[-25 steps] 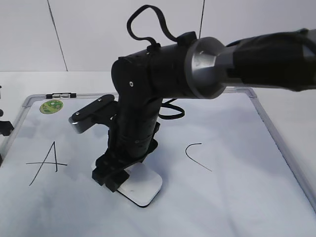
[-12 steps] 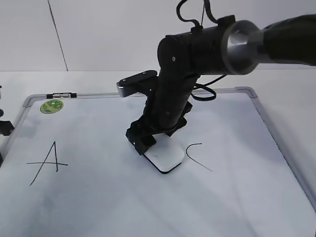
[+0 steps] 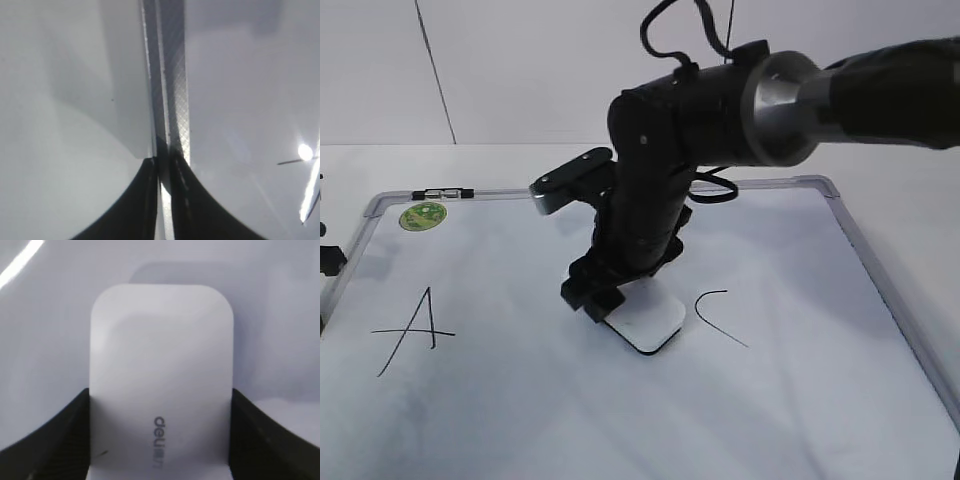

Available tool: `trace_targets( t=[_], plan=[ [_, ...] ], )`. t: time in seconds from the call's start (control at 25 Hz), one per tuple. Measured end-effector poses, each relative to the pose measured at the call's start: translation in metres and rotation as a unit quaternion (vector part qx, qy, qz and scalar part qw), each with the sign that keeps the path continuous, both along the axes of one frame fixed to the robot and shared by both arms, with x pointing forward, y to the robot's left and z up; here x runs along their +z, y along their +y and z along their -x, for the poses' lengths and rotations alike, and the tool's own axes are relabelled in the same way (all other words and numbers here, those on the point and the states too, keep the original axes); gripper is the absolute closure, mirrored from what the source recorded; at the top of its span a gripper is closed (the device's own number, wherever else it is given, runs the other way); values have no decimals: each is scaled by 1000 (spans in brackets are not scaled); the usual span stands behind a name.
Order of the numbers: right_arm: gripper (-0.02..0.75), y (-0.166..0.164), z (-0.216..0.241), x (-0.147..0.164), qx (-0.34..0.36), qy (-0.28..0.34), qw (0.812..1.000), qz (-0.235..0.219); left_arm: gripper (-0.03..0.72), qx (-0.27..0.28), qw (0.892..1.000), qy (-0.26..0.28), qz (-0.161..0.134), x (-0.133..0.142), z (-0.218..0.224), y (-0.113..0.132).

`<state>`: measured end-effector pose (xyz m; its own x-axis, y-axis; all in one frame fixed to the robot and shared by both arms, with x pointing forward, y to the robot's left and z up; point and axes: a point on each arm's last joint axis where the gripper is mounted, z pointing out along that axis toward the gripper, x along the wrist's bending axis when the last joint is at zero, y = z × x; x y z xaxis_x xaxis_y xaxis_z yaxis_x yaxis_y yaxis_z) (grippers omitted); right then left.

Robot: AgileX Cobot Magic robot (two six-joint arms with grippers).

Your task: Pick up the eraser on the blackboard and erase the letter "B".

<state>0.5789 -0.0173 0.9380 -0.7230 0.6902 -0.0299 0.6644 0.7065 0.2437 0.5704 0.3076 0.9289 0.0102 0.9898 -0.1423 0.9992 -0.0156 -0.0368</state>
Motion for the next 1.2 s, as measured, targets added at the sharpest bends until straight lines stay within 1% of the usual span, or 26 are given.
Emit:
trace_targets(
  t=[0.28, 0.56, 0.76, 0.88, 1.0, 1.2],
  plan=[
    [224, 53, 47, -1, 80, -14, 997, -13, 647, 0, 1000, 1, 0, 0, 0, 0],
    [224, 77, 77, -1, 124, -13, 992, -13, 647, -1, 1000, 2, 0, 0, 0, 0],
    [224, 76, 75, -1, 124, -18, 992, -8, 647, -1, 1000, 3, 0, 0, 1, 0],
    [224, 71, 68, -1, 109, -18, 994, -12, 647, -1, 1000, 3, 0, 0, 1, 0],
    [224, 63, 57, -1, 77, -7, 997, -25, 647, -1, 1000, 2, 0, 0, 0, 0],
    [224, 30, 20, -1, 19, -10, 999, -29, 647, 0, 1000, 3, 0, 0, 0, 0]
  ],
)
